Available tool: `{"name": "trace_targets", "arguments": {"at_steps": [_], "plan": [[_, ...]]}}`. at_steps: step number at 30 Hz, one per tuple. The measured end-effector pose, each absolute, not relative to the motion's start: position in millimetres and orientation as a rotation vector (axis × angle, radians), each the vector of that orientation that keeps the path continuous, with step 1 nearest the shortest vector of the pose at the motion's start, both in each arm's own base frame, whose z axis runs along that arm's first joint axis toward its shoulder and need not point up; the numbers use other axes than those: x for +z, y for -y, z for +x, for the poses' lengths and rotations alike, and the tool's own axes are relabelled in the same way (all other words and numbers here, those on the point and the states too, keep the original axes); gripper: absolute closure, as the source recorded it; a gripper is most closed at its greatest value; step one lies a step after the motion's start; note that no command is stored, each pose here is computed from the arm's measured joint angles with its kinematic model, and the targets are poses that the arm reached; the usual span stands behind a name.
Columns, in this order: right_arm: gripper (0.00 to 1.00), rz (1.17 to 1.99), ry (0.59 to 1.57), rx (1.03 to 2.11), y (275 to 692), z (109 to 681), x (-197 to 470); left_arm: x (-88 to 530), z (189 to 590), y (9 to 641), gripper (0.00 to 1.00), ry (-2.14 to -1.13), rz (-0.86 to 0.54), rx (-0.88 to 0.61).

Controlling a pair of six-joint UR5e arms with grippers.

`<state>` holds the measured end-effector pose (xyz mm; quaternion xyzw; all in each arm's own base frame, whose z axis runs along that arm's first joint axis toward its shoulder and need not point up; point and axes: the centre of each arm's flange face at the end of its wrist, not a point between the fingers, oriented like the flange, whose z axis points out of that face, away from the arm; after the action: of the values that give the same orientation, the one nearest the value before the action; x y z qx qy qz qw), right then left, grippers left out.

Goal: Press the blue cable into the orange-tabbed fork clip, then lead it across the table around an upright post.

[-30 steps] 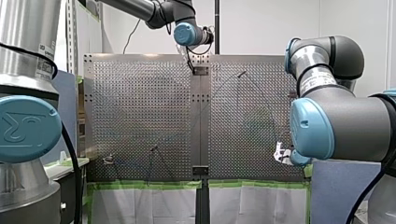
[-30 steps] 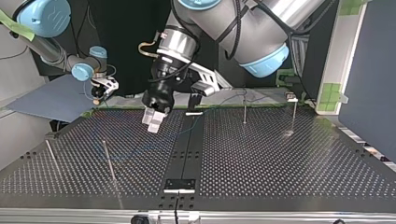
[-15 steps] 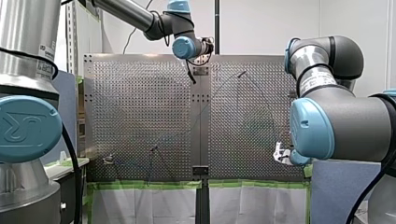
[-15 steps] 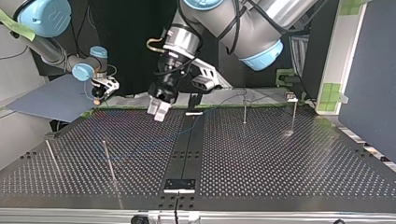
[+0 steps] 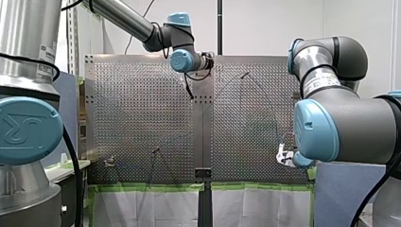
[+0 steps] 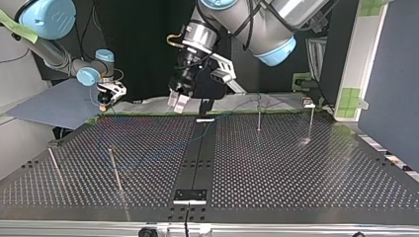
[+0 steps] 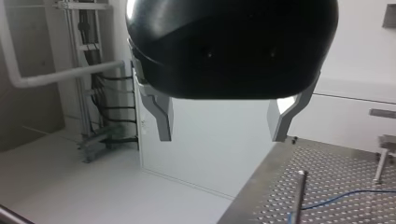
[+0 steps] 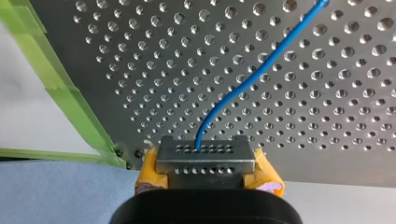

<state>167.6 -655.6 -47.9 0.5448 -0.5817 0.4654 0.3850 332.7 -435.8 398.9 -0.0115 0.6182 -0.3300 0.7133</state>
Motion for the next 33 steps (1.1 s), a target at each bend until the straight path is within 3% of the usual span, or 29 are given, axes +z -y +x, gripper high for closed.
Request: {"name": "trace_targets", "arguments": {"at_steps": [33], "plan": [[1.0,1.394,1.476,1.188,655.0,171.6,-47.7,271.8,284.5,388.1,0.0,-1.6,0.048,-0.599]]}}
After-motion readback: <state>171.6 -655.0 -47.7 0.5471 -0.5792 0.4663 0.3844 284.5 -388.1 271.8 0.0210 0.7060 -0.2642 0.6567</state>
